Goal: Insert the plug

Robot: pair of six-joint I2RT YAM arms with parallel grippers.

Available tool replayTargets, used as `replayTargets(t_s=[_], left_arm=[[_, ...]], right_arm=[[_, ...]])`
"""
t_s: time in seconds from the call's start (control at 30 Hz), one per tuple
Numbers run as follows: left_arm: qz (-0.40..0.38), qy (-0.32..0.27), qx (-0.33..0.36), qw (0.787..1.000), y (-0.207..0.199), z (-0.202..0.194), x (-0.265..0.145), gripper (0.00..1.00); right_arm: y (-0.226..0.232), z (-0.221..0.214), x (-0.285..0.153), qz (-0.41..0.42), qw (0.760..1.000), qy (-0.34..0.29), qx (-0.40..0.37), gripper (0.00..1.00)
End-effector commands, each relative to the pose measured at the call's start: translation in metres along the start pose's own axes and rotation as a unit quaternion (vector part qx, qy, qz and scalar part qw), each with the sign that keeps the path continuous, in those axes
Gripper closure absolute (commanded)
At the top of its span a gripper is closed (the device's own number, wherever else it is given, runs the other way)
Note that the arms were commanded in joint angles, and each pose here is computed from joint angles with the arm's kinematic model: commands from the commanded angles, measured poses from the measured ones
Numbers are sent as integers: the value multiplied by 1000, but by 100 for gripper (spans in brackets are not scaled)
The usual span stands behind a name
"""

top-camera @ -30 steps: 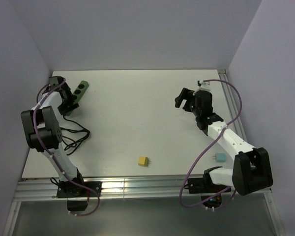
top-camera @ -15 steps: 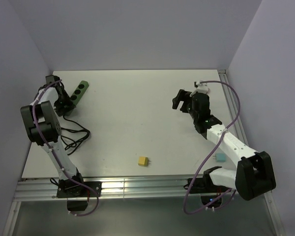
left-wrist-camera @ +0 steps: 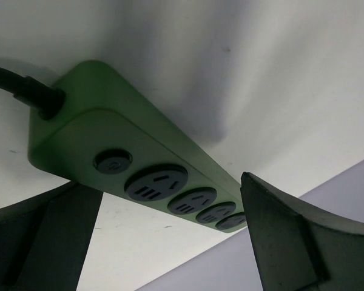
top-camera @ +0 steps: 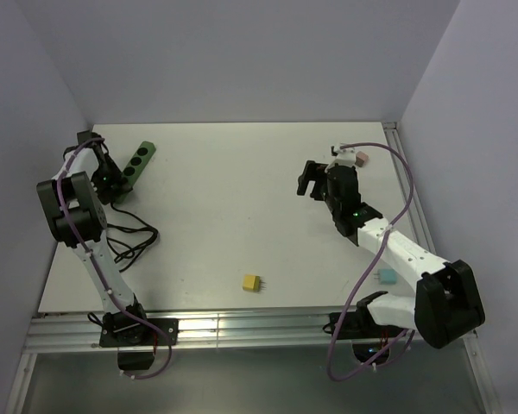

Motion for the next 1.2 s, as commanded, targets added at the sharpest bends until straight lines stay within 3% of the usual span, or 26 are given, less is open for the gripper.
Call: replayTargets(t_s=[0.0,0.07,0.33,0.4,0.43,0.5,0.77,0.9,0.93,0.97,1.0,1.03,1.17], left_arm=[[6,-21,-31,999,-10,6,-7,0],[5,-25,-31,999,-13,7,-6,2],[-11,-3,-1,1000,-20,3,-10,36],[-16,16,15,1000,-21,3,-10,54],[-25,24,35,999,-22,2,-10,77],[-26,27,52,998,-22,2,-10,100],[-33,46,206,977,4,5,-9,100],[-102,61,273,955,15,13,-21,100],[-141,68,295,943,11,11,-25,87],[-146,62,300,941,13,14,-26,67],[-158,55,302,939,10,14,-32,32],[-157,53,307,937,9,15,-34,24],[-175,62,301,935,-13,10,-40,16]], right_arm=[[4,15,1,-13,999,-33,-5,7],[4,15,1,-12,999,-33,-6,7],[5,16,1,-21,999,-33,-8,7],[4,16,0,-26,999,-30,-8,7],[4,16,-1,-26,999,-30,-7,7],[4,17,-2,-26,999,-30,-7,7],[5,20,-7,-23,999,-28,0,7],[6,20,-10,-10,999,-30,2,7],[6,19,-10,-8,999,-31,0,7],[6,20,-11,-9,999,-34,0,7],[7,19,-11,-8,999,-34,-1,7],[7,19,-11,-9,999,-35,-1,7],[8,17,-9,-14,999,-31,-5,7]])
Point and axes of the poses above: each gripper's point midway between its finger pads, its own x axis out along the fingers, its own y axis along the line the jaws close on, z = x × y, the point moved 10 cm from there along -x, back along the fingers, and after that the axes turned 10 degrees about -x, right-handed, at the moved point
